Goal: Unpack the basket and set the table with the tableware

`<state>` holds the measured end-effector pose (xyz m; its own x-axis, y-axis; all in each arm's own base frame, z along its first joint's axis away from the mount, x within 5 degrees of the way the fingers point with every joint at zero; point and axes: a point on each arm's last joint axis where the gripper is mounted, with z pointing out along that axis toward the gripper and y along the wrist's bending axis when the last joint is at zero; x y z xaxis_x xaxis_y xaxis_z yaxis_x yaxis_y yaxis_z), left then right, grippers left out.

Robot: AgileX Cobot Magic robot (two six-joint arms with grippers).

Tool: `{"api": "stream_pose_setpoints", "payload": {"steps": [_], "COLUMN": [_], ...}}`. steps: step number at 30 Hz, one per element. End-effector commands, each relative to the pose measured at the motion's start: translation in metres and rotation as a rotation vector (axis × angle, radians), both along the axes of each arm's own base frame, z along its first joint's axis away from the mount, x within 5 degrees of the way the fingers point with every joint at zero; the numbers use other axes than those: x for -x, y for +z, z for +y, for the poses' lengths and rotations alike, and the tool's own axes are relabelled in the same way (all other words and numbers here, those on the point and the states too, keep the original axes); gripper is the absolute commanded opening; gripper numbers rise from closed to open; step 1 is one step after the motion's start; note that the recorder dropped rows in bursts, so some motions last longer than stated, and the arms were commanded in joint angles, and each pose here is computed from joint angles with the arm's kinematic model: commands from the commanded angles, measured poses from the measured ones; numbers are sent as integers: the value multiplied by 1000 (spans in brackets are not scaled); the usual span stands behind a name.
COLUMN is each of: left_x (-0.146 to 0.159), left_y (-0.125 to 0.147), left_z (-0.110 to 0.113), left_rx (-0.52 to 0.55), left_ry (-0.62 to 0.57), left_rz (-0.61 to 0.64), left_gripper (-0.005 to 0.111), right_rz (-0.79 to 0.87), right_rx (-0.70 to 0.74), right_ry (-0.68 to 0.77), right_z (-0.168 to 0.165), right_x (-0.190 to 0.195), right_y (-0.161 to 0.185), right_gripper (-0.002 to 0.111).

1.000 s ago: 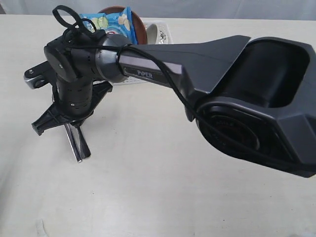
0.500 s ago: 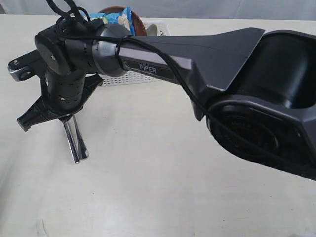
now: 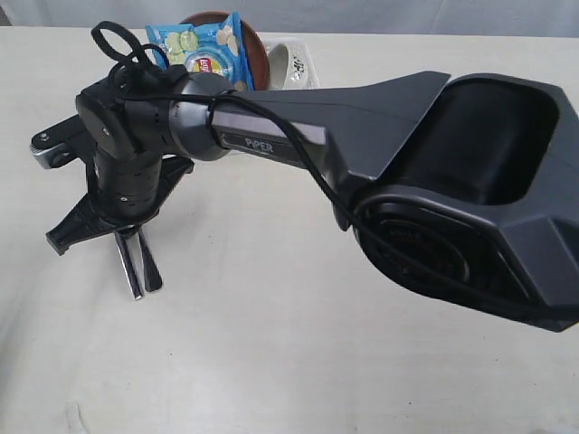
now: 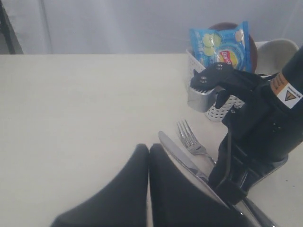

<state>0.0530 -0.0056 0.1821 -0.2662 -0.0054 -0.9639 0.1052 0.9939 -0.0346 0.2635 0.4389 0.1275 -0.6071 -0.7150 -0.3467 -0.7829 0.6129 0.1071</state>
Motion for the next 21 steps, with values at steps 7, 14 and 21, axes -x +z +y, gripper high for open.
{"api": "stream_pose_setpoints", "payload": {"steps": [7,14,21], "left_x": [0,0,0], "left_y": [0,0,0], "left_z": [0,0,0], "left_rx": [-4,-4,-4], "left_ry": [3,3,3], "left_rz": [-11,-11,-11], "left_gripper": [0,0,0], "right_rz": [74,137,116], "right_rx": [118,132,104], "right_ry": [26,114,157], "right_z": [-7,0,11], "right_x": [10,32,48], "right_y": [-8,-7,-6], "right_gripper": [-1,-1,-1]}}
